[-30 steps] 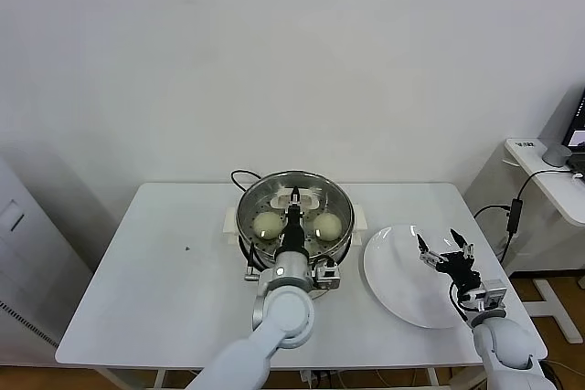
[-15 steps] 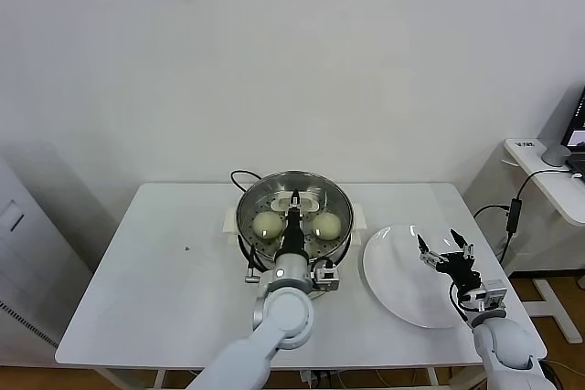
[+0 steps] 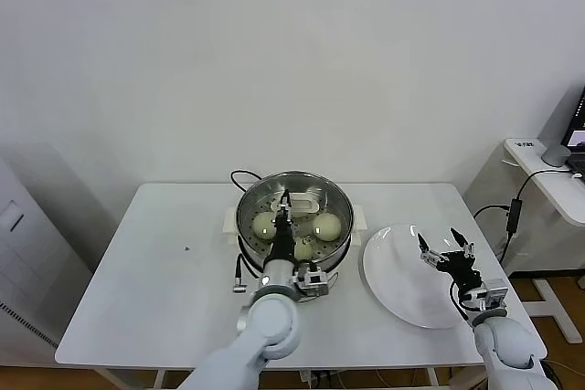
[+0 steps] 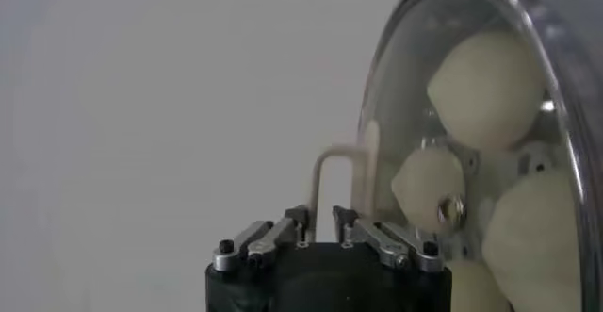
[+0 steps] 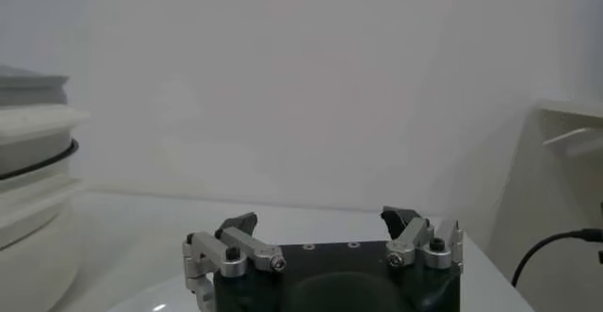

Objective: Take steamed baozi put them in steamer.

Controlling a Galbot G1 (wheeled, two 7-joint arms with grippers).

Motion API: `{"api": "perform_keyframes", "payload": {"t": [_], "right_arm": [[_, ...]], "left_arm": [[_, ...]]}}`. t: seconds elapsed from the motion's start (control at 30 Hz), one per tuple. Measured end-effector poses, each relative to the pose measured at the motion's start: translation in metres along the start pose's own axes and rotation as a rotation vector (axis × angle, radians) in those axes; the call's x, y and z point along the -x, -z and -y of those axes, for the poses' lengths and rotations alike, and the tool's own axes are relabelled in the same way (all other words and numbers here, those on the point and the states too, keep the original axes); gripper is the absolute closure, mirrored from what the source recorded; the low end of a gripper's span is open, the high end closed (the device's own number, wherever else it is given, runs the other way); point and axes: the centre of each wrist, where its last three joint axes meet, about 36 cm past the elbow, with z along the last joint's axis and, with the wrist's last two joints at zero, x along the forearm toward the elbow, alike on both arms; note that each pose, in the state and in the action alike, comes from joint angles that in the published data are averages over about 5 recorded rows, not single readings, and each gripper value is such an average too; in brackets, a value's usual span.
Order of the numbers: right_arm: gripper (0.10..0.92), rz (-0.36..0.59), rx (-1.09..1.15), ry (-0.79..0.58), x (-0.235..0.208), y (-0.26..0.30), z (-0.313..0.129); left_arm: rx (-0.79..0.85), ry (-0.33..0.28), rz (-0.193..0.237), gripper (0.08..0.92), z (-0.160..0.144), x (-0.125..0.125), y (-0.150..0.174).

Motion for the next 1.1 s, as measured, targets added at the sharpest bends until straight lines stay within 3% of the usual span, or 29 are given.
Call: {"api": "perform_keyframes", "payload": {"t": [0.23, 0.43, 0.6, 0.7, 0.9, 1.1], "right_arm": [[0.200, 0.002, 0.012, 0.018, 0.000, 0.003, 0.002], [0.200, -0.006, 0.037, 0.022, 0.002, 0.005, -0.002], [0.200, -0.010, 0.046, 0.000, 0.000, 0.008, -0.003], [0.200, -0.011, 0.057, -0.011, -0.003, 0.011, -0.004], [0.200, -0.012, 0.067, -0.022, -0.009, 0.015, -0.006], [0.200, -0.014, 0.053, -0.023, -0.014, 0.021, -0.007]], "left_arm": [[-0.283, -0.135, 0.028, 0.399, -0.050, -0.017, -0.032], [-0.618, -0.250, 0.082, 0.233, -0.093, -0.025, -0.072], [-0.893, -0.229, 0.140, 0.180, -0.115, -0.025, -0.116], [-1.043, -0.200, 0.145, 0.177, -0.117, -0.022, -0.149], [-1.252, -0.165, 0.090, 0.177, -0.096, -0.016, -0.206], [-1.325, -0.137, 0.019, 0.177, -0.054, -0.014, -0.245]]}}
